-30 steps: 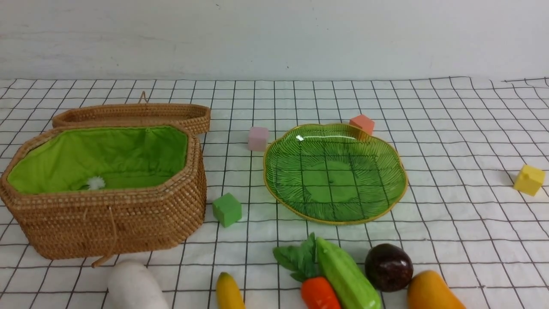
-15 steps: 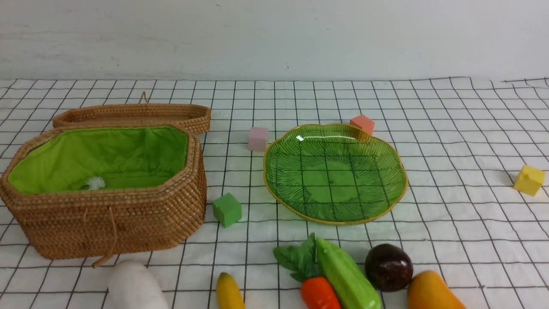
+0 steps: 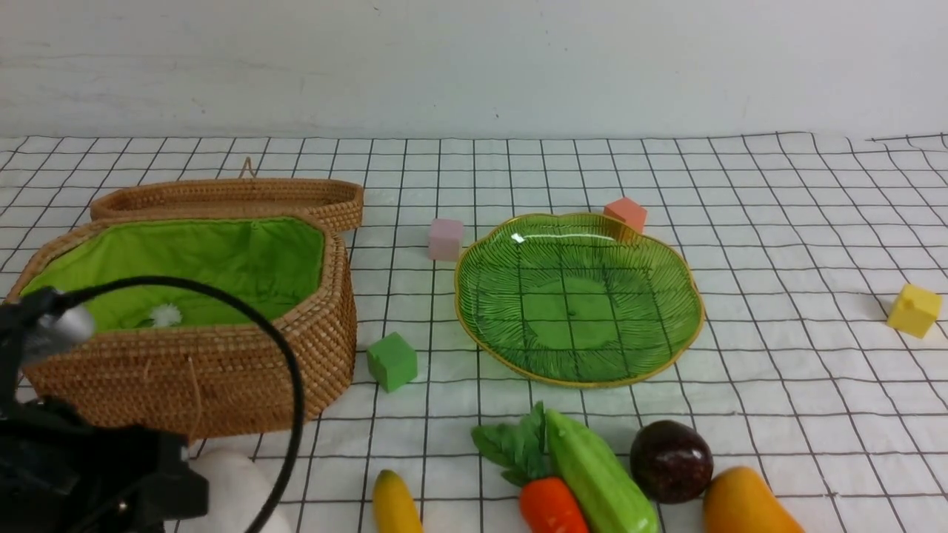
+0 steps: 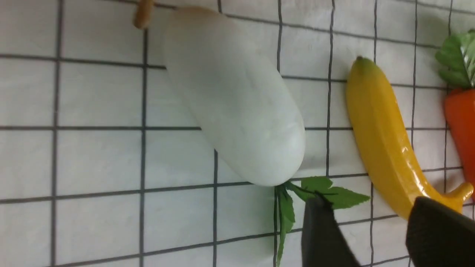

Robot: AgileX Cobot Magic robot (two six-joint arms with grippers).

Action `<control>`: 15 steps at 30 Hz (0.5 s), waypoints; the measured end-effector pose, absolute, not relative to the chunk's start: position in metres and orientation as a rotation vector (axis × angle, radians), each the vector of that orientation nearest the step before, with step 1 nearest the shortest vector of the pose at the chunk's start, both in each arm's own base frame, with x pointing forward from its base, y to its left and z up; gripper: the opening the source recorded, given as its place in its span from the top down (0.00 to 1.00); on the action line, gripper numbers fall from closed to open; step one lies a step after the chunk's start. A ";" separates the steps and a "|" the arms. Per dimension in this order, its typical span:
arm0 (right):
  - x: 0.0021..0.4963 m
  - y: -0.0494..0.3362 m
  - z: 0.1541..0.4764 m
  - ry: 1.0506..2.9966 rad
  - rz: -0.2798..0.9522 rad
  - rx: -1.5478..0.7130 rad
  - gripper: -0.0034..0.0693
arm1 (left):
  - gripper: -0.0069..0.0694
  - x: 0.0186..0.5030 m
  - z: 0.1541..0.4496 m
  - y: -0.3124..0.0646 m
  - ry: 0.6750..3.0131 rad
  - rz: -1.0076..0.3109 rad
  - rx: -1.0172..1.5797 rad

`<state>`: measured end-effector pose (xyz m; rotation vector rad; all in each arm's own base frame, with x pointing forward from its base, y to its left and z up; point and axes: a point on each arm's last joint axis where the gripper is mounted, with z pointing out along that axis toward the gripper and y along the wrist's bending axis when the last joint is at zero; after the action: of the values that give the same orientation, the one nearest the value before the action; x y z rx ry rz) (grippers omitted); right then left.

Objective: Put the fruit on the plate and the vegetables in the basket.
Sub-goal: Take a daikon with your left arm and place it on the basket on the left.

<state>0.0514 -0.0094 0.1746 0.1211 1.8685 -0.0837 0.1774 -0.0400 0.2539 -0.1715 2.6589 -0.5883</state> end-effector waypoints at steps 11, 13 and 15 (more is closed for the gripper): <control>0.051 -0.009 0.175 1.868 -0.084 0.121 0.62 | 0.04 0.221 0.198 -0.038 2.796 -0.562 -0.428; 0.051 -0.009 0.175 1.868 -0.084 0.121 0.62 | 0.03 0.233 0.185 -0.037 2.781 -0.546 -0.515; 0.051 -0.009 0.175 1.868 -0.084 0.121 0.62 | 0.04 0.238 0.178 -0.036 2.773 -0.544 -0.552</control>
<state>0.0514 -0.0094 0.1746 0.1211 1.8685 -0.0837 0.2377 -0.0365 0.1782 -0.5522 2.7726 -0.5441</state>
